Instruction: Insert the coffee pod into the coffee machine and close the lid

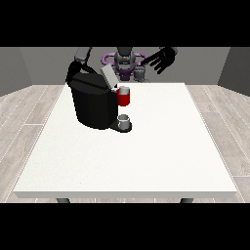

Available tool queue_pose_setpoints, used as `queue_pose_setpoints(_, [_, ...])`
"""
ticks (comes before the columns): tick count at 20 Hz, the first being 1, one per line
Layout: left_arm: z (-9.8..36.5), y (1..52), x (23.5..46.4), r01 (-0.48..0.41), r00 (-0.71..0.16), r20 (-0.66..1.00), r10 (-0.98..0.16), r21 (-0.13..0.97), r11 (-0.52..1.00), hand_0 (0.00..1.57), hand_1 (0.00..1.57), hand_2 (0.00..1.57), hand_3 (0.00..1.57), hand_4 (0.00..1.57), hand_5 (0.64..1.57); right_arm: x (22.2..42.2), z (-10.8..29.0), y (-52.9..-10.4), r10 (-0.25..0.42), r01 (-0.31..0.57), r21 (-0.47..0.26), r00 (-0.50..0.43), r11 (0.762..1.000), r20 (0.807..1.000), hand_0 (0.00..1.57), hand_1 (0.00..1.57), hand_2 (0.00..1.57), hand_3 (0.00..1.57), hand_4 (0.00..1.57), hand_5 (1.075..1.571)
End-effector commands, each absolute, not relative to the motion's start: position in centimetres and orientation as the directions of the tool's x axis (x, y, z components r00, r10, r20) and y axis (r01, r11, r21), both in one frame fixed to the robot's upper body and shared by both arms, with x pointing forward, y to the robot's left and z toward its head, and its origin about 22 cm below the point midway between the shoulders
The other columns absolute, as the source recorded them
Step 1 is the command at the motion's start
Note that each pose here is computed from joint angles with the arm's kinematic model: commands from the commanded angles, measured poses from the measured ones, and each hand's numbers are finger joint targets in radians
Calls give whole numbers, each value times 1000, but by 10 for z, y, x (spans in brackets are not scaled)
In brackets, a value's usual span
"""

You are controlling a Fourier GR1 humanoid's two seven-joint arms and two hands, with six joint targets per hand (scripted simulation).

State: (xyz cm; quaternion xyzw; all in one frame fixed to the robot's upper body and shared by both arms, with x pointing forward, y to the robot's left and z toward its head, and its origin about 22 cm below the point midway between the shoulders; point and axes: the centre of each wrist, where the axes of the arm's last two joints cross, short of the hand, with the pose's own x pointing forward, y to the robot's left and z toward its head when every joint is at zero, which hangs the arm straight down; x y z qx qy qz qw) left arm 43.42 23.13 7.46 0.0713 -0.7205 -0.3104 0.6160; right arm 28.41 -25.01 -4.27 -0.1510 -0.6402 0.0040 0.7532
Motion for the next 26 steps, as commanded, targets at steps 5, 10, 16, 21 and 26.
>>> queue_pose_setpoints(5, [-48, 217, 368, 335, 30, 985, -173, 153, 930, 0, 0, 0, 0, 421, 1571, 288, -25, -249, 130, 117, -141, 91, 983, 987, 0, 0, 0, 0, 0, 1571])
queue_pose_setpoints(10, [-55, 238, 355, 283, 92, 978, -187, 154, 947, 0, 0, 0, 0, 389, 1571, 284, -13, -237, 161, 16, -162, 52, 987, 986, 0, 0, 0, 0, 62, 1571])
queue_pose_setpoints(16, [-60, 231, 341, 298, 94, 989, -116, 84, 951, 0, 0, 0, 0, 353, 1571, 311, 24, -271, 252, 25, -252, 15, 967, 968, 0, 0, 0, 0, 80, 1571])
queue_pose_setpoints(21, [-35, 220, 346, 350, 89, 989, -119, 81, 933, 0, 0, 0, 0, 385, 1571, 323, 23, -287, 179, 76, -184, 73, 980, 981, 0, 0, 0, 0, 0, 1571])
queue_pose_setpoints(26, [-32, 234, 338, 281, -8, 994, -107, 105, 954, 0, 0, 0, 0, 366, 1571, 353, 66, -279, 87, 55, -90, 44, 994, 995, 0, 0, 0, 0, 83, 1571])
